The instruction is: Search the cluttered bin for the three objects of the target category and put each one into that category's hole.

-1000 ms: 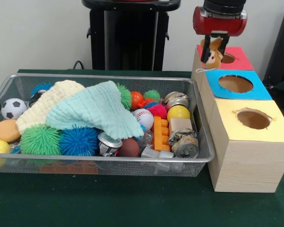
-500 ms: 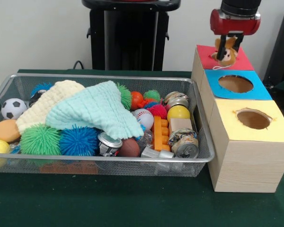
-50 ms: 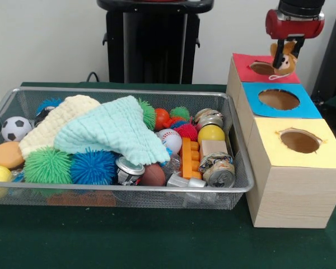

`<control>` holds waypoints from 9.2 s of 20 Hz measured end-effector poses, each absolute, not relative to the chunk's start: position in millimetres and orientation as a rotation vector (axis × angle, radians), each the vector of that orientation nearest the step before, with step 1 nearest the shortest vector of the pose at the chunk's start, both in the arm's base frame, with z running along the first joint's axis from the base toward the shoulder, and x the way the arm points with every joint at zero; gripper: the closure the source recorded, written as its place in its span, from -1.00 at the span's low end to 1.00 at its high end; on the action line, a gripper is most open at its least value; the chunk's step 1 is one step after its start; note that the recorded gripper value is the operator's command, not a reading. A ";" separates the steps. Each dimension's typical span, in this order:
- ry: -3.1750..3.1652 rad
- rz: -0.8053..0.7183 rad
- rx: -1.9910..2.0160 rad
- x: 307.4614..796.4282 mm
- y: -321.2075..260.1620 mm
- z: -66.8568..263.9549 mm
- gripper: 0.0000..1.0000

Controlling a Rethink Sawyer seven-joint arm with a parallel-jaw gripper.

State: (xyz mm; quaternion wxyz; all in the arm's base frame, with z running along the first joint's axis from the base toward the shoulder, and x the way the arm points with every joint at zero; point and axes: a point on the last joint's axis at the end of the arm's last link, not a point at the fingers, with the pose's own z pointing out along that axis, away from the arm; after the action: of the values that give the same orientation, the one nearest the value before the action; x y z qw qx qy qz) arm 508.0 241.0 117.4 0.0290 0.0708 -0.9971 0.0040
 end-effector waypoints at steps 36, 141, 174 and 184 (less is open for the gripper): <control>-3.021 0.001 0.134 457.0 220.6 115.5 -1.00; -3.046 -0.070 -0.179 529.2 121.0 131.5 -1.00; -3.111 -0.035 -0.390 638.9 -61.8 106.0 -1.00; -3.130 -0.031 -0.370 649.4 -100.3 82.5 -1.00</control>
State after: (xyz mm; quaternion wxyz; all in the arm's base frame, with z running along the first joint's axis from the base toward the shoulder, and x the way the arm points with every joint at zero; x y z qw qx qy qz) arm 649.4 -100.3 82.5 -0.0050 -0.1173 -0.9930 -0.0097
